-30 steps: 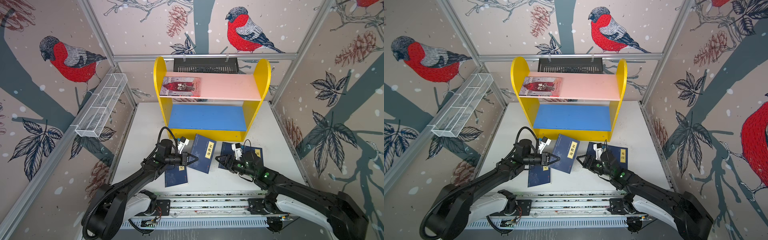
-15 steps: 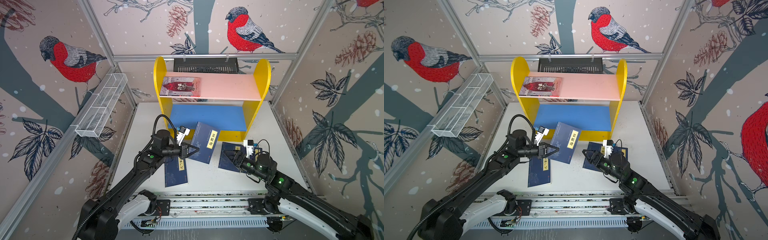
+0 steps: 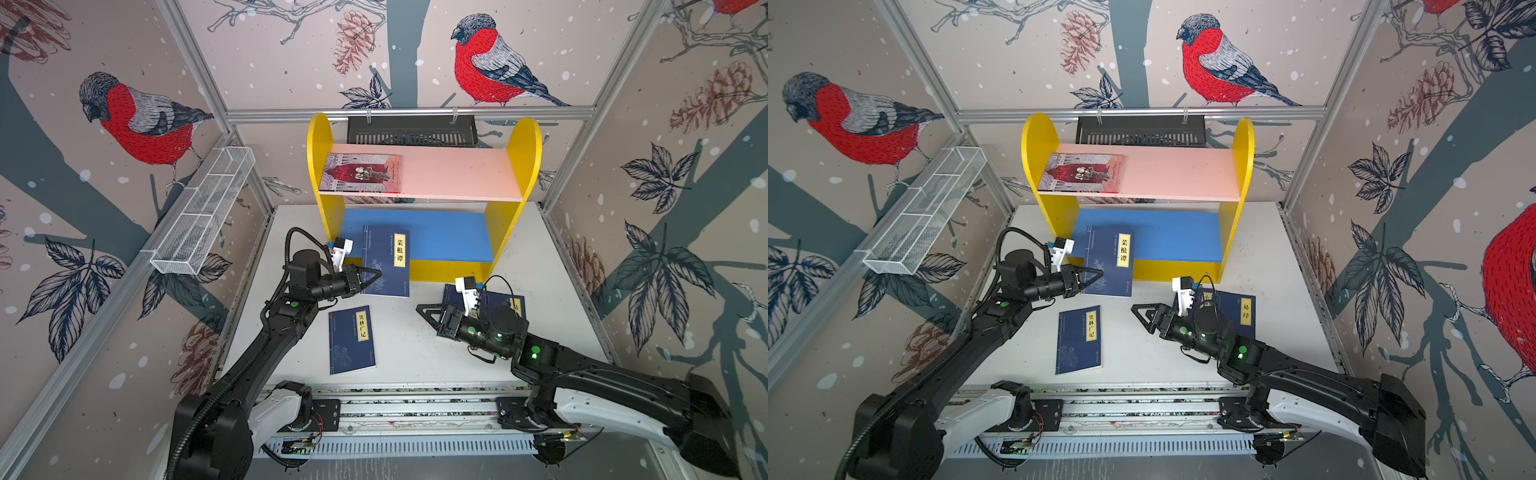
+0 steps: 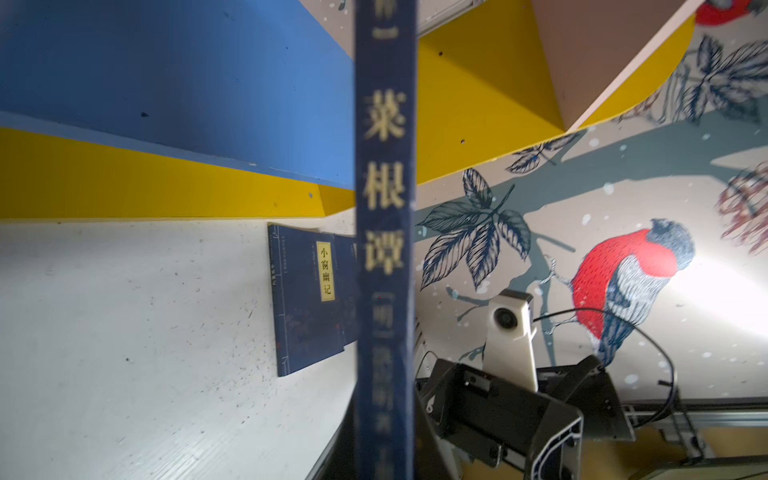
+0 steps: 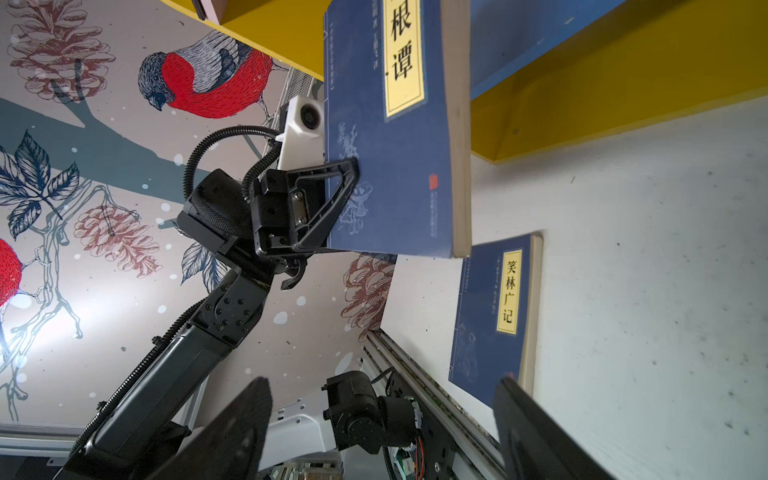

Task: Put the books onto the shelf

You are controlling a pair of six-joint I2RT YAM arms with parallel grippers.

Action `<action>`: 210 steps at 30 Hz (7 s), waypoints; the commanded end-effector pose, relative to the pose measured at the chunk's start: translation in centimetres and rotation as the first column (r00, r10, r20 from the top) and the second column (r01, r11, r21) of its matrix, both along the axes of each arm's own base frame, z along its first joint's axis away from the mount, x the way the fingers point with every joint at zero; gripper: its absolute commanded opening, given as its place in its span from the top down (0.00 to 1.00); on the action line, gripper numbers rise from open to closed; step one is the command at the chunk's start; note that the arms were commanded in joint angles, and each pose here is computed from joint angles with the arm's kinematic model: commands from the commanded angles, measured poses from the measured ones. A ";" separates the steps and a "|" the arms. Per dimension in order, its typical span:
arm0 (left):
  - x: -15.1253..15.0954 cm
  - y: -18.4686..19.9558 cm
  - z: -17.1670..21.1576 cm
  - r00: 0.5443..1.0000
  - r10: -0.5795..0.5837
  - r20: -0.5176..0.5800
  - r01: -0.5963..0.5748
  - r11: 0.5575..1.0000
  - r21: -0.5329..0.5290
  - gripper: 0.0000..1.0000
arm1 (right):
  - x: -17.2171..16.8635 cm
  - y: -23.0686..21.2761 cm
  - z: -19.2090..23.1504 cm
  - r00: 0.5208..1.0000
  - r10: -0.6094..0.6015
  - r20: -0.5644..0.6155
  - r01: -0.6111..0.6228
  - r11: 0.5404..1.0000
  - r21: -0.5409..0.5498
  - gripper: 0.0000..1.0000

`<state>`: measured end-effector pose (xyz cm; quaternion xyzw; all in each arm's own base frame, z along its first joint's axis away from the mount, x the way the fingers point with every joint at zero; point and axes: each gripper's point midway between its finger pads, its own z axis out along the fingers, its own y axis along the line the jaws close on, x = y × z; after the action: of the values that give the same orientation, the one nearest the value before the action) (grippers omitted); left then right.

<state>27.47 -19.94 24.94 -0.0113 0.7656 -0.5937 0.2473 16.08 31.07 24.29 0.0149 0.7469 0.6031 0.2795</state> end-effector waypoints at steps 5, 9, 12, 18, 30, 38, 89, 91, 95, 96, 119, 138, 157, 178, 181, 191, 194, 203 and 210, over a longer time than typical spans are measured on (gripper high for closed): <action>-0.8 0.7 4.1 0.999 -0.006 0.051 0.014 0.986 -0.164 1.00 | 1.5 3.6 2.7 0.998 -0.009 0.067 0.002 0.994 0.108 0.14; -1.4 0.8 4.7 0.998 -0.005 0.067 0.016 0.985 -0.174 1.00 | 2.2 5.0 3.4 0.996 -0.021 0.089 0.007 0.988 0.156 0.14; -1.5 0.9 5.1 0.998 -0.002 0.068 0.016 0.980 -0.199 1.00 | 2.8 5.3 4.2 0.994 -0.044 0.102 0.023 0.979 0.203 0.14; -2.2 1.0 4.8 0.999 0.001 0.050 0.010 0.975 -0.222 1.00 | 4.2 6.3 3.8 0.992 -0.084 0.096 0.061 0.974 0.219 0.14; -3.1 1.4 4.5 0.999 0.022 0.038 -0.011 0.964 -0.266 1.00 | 6.0 8.1 4.5 0.992 -0.082 0.096 0.043 0.933 0.358 0.64; -3.6 1.6 3.0 0.999 0.036 0.038 -0.027 0.973 -0.230 0.81 | 6.2 7.8 4.6 0.992 -0.062 0.106 0.017 0.923 0.384 0.98; -10.0 0.6 4.5 0.918 -0.333 0.218 0.365 0.922 -0.129 0.74 | -4.0 1.3 3.7 0.745 0.613 0.263 -0.575 0.790 -0.212 0.99; -10.1 0.4 4.6 0.913 -0.339 0.227 0.372 0.920 -0.125 0.87 | -3.5 1.2 3.5 0.751 0.609 0.256 -0.571 0.793 -0.212 0.98; -9.9 0.5 4.7 0.915 -0.329 0.233 0.363 0.924 -0.118 1.00 | -2.2 0.7 3.1 0.777 0.581 0.241 -0.541 0.813 -0.215 0.83; -9.7 0.5 4.7 0.918 -0.321 0.234 0.354 0.928 -0.114 1.00 | -1.8 0.5 3.2 0.789 0.565 0.242 -0.525 0.824 -0.213 0.72; -3.5 3.5 6.5 0.991 -0.065 0.116 0.091 0.967 -0.239 1.00 | 0.6 1.2 2.6 0.941 0.243 0.235 -0.262 0.964 0.053 0.11; -3.2 4.9 5.9 0.989 0.042 0.140 -0.011 0.975 -0.221 1.00 | 1.3 4.3 4.0 0.946 0.213 0.246 -0.265 0.943 0.203 0.35; -2.3 6.2 4.2 0.986 0.121 0.114 -0.097 0.977 -0.192 1.00 | 1.8 6.7 2.8 0.940 0.263 0.216 -0.311 0.923 0.228 0.83; 1.4 11.8 2.3 0.896 0.370 0.244 -0.427 0.868 0.254 0.27 | 8.0 4.2 0.9 0.955 0.249 0.159 -0.259 0.965 0.041 0.99; 1.4 12.0 3.4 0.890 0.353 0.287 -0.430 0.859 0.278 0.28 | 9.7 4.1 0.2 0.959 0.250 0.135 -0.253 0.968 0.003 0.99; 0.8 10.5 5.7 0.903 0.274 0.330 -0.355 0.909 0.217 0.28 | 14.6 5.6 -0.8 0.955 0.280 0.100 -0.283 0.959 0.021 1.00; 0.8 10.4 5.7 0.906 0.269 0.326 -0.346 0.916 0.205 0.28 | 15.7 6.7 -0.9 0.951 0.296 0.092 -0.301 0.953 0.037 0.99; 0.8 9.9 5.6 0.920 0.246 0.306 -0.312 0.931 0.191 0.28 | 19.8 8.1 -2.6 0.957 0.290 0.013 -0.290 0.956 0.033 0.99; 0.8 9.9 5.5 0.922 0.250 0.294 -0.310 0.934 0.179 0.28 | 21.8 8.7 -3.8 0.960 0.275 -0.054 -0.276 0.961 -0.014 0.98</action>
<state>28.28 -9.90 29.79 -0.0225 0.7860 -0.4501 0.4232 37.55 39.62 20.68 -0.0689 0.7505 0.6324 0.1792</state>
